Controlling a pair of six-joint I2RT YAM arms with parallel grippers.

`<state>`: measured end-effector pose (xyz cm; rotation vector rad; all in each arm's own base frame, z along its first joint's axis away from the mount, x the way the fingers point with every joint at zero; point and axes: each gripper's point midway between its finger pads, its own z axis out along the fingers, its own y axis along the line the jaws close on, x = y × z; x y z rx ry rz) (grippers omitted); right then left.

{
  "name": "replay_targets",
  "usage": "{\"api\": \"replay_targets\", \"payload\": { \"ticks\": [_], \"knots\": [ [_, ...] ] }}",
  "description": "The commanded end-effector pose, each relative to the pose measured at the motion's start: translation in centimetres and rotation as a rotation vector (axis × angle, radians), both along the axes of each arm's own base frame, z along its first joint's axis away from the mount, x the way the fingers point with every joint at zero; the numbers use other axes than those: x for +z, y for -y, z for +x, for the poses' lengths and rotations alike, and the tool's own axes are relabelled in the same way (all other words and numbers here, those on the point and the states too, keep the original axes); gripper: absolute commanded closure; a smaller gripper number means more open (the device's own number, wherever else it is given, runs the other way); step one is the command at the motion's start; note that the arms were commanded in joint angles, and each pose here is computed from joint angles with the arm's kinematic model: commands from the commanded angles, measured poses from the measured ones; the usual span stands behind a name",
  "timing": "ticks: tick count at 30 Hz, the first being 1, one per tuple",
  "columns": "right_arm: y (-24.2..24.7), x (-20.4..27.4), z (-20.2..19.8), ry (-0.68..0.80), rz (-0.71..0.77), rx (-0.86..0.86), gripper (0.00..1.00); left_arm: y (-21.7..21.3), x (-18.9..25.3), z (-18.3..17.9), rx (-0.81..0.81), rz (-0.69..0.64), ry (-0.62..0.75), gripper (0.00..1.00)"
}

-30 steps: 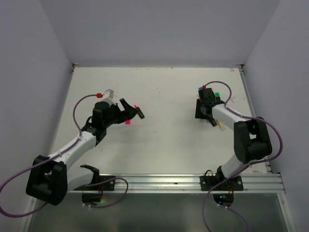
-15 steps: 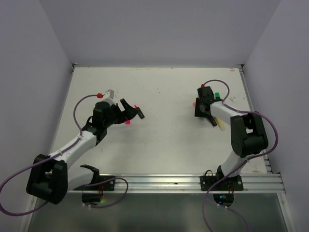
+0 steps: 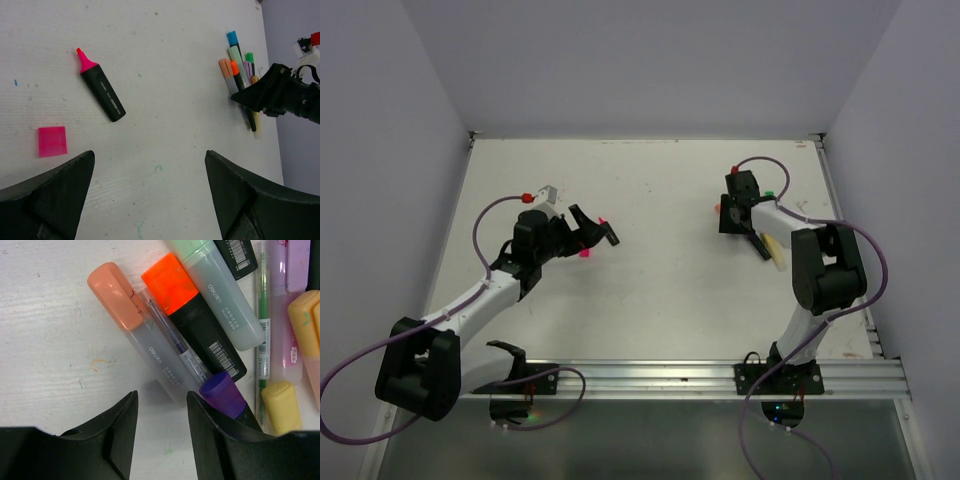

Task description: Open the pen caps

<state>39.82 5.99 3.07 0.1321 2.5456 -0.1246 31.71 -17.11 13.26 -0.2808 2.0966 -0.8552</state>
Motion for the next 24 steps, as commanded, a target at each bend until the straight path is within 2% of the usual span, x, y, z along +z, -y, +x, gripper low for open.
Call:
{"api": "replay_targets", "payload": {
  "ticks": [1, 10, 24],
  "knots": [
    [-0.5, 1.8, 1.1, 0.058, 0.026, 0.038, 0.51, 0.3, 1.1, 0.4, -0.021, 0.006, 0.055, 0.06],
    [-1.2, 4.6, 3.4, 0.112, 0.031, 0.073, 0.45, 0.4, 1.0, 0.3, -0.026, 0.003, 0.052, 0.06],
    [-2.0, 1.6, 4.7, 0.028, 0.033, 0.099, 0.46, 0.0, 1.1, 0.1, -0.017, 0.025, 0.053, 0.06]
  ]
}}
